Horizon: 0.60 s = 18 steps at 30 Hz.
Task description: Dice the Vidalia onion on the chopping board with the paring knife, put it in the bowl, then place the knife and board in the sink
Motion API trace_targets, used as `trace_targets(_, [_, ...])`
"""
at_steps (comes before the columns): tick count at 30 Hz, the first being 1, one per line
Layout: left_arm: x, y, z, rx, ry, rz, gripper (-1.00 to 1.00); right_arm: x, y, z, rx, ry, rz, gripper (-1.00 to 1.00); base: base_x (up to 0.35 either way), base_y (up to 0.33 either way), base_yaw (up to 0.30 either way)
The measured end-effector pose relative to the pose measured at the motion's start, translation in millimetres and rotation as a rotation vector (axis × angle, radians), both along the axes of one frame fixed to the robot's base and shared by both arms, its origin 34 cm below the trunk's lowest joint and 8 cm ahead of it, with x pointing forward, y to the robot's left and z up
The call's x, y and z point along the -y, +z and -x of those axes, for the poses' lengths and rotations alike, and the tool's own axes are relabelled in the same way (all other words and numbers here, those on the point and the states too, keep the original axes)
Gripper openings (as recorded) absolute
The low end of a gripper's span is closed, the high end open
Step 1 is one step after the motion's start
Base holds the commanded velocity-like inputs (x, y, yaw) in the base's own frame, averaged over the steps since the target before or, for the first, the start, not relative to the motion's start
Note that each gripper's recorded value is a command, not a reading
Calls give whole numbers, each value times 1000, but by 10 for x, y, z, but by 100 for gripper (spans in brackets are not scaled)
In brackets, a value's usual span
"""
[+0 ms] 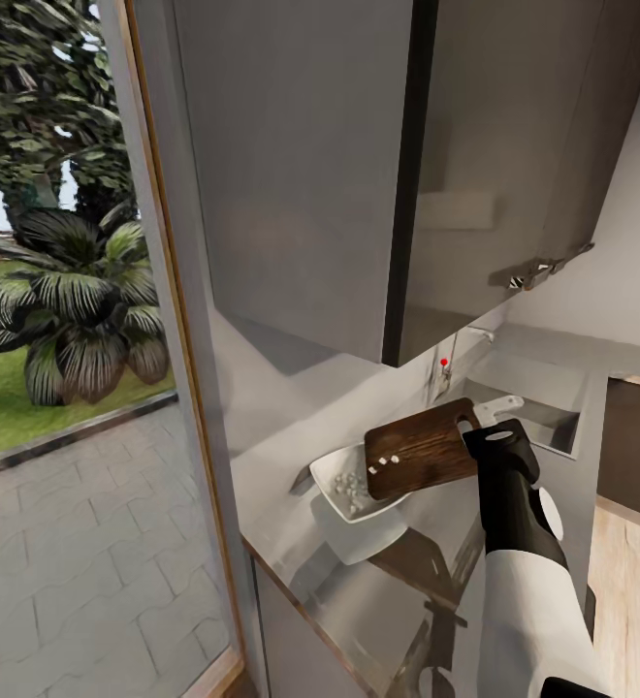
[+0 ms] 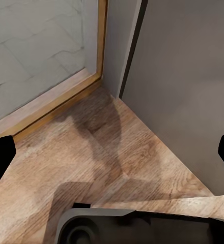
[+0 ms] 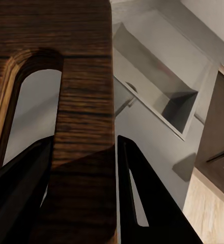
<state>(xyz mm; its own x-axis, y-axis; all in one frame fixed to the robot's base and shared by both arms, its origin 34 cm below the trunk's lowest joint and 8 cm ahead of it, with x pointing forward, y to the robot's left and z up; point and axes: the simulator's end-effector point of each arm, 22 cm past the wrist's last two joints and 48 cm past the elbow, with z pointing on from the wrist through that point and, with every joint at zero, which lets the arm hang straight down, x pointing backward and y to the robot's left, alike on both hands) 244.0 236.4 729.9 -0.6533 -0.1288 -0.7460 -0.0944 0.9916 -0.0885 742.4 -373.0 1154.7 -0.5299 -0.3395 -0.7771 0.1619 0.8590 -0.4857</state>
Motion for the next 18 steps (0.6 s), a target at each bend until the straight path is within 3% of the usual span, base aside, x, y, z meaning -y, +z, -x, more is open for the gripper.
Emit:
trace_targets(7, [3, 4, -6, 1, -1, 0, 100, -11, 10, -5, 1, 3, 3, -100, 0, 0, 0])
trace_targets(11, [3, 4, -6, 2, -1, 0, 100, -227, 128, -92, 15, 54, 40, -100, 0, 0, 0])
trace_targets(18, [3, 4, -6, 2, -1, 0, 100, -258, 142, -97, 11, 58, 50, -100, 0, 0, 0])
